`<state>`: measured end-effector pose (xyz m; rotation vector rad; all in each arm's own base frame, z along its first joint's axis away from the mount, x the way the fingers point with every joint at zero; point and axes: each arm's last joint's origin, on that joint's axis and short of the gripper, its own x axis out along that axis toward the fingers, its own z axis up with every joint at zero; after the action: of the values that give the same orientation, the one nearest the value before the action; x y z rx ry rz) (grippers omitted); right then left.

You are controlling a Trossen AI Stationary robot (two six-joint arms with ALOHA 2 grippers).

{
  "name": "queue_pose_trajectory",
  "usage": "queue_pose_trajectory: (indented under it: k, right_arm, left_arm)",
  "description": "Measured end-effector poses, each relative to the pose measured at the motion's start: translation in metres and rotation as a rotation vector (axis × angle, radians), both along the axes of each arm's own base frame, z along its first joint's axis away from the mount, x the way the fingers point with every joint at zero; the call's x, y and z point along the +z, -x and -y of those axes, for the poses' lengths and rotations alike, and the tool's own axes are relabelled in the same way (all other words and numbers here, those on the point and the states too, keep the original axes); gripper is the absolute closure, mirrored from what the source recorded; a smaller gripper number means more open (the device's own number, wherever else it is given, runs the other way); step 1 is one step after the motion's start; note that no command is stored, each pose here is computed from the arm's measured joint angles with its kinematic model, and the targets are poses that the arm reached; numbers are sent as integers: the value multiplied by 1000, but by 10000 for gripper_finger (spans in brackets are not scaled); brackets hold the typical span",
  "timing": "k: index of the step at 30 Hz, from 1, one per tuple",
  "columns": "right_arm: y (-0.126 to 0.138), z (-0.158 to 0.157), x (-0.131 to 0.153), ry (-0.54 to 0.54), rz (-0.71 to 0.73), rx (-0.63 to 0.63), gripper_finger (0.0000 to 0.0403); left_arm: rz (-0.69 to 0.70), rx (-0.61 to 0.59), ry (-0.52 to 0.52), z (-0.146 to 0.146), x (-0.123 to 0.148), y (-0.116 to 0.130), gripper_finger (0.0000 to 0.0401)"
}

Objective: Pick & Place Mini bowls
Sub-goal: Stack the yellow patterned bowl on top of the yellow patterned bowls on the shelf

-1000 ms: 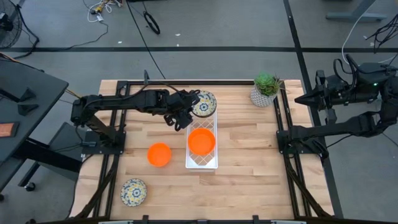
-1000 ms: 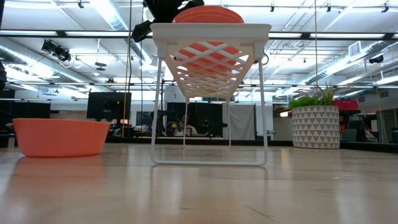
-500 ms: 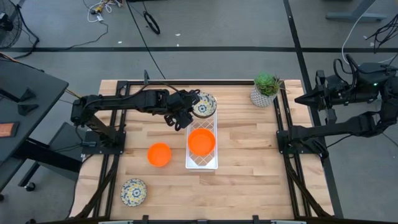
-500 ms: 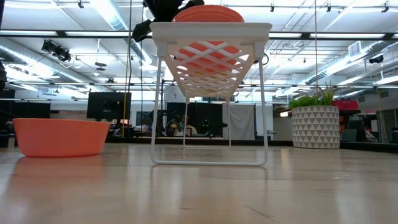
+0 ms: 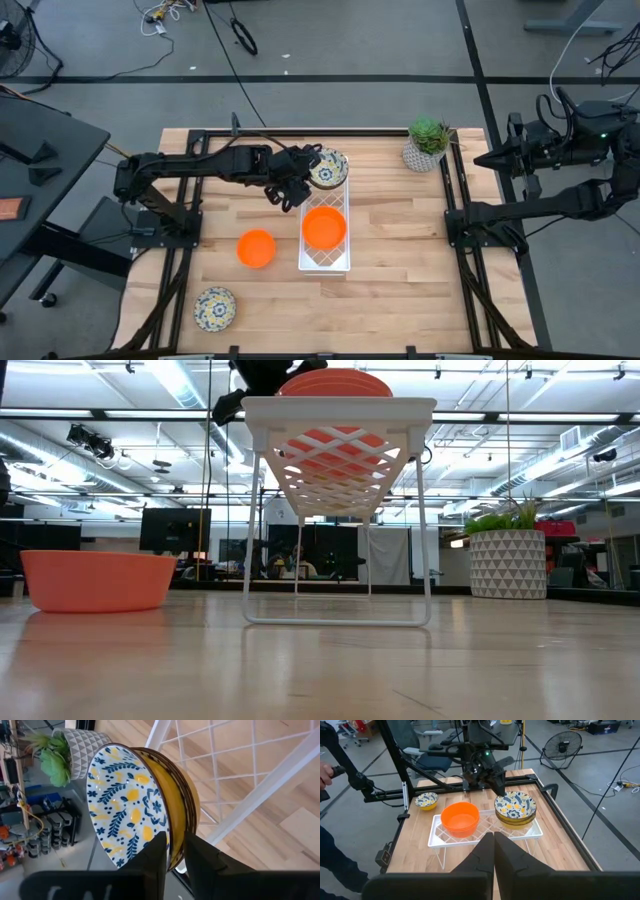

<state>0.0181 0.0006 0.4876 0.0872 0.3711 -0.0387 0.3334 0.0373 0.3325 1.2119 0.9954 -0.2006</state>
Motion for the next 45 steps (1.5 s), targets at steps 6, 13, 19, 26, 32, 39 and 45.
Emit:
queue_pose_trajectory:
  k: [6, 13, 19, 26, 32, 39, 45]
  right_arm:
    - [0, 0, 0, 0, 0, 0, 392]
    - [0, 0, 0, 0, 0, 0, 392]
    - [0, 0, 0, 0, 0, 0, 392]
    - [0, 0, 0, 0, 0, 0, 392]
    - [0, 0, 0, 0, 0, 0, 392]
    - [0, 0, 0, 0, 0, 0, 392]
    - [0, 0, 0, 0, 0, 1, 392]
  left_arm:
    - [25, 19, -25, 4, 8, 5, 330]
    - [119, 91, 68, 6, 20, 14, 330]
    - [208, 176, 261, 4, 25, 17, 345]
    - [262, 219, 349, 0, 27, 16, 396]
    - [319, 208, 379, 0, 29, 9, 397]
    - [282, 230, 386, -7, 18, 2, 398]
    - [252, 232, 386, -8, 11, -2, 399]
